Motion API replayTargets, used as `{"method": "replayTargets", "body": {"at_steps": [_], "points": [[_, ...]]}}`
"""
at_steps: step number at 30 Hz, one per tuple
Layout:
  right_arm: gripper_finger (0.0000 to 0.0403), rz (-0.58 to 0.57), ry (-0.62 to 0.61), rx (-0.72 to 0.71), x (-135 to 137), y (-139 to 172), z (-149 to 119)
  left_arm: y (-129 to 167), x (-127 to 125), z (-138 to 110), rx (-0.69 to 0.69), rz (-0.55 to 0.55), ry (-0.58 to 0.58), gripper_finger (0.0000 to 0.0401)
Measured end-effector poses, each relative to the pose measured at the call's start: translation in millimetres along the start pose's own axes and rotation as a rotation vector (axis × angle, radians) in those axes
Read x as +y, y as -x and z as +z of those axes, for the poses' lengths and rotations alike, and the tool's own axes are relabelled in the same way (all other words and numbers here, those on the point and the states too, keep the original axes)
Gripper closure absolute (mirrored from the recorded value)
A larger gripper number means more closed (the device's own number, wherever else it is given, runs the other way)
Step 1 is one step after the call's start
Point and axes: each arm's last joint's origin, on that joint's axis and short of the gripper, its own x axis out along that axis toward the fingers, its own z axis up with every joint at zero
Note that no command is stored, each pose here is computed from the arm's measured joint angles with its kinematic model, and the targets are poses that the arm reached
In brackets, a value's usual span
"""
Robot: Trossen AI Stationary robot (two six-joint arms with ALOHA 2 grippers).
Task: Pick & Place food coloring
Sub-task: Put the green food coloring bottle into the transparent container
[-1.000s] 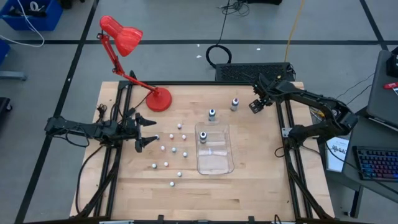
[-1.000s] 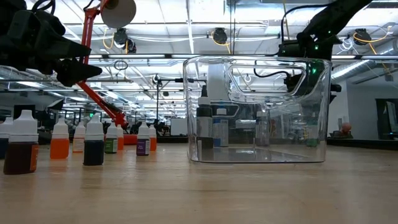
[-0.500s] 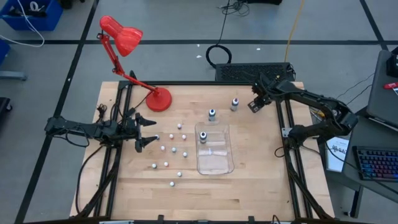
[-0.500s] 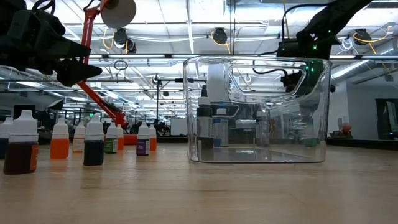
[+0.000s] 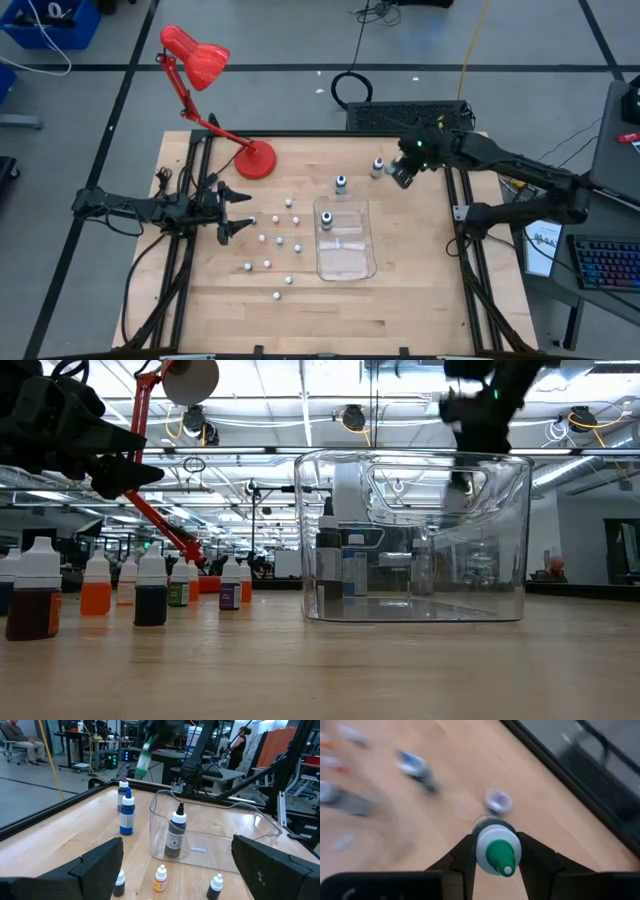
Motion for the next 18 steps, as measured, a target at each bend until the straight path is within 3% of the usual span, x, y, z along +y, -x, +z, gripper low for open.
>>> {"method": "replayTargets", "body": {"at_steps": [4, 8, 13, 18], "points": [[0.0295, 0.017, 0.110, -0.091, 37, 24, 22, 0, 0, 0, 0.000, 0.000, 0.000, 0.0036], [0.0295, 0.024, 0.200, -0.061, 70, 34, 45, 0, 0, 0, 0.000, 0.000, 0.000, 0.0036], [0.0295, 0.053, 0.308, 0.034, 117, 20, 70, 0, 0, 0, 0.000, 0.000, 0.000, 0.0036], [0.0295, 0.156, 0.402, 0.202, 155, -19, 66, 0, 0, 0, 0.000, 0.000, 0.000, 0.0036]]}}
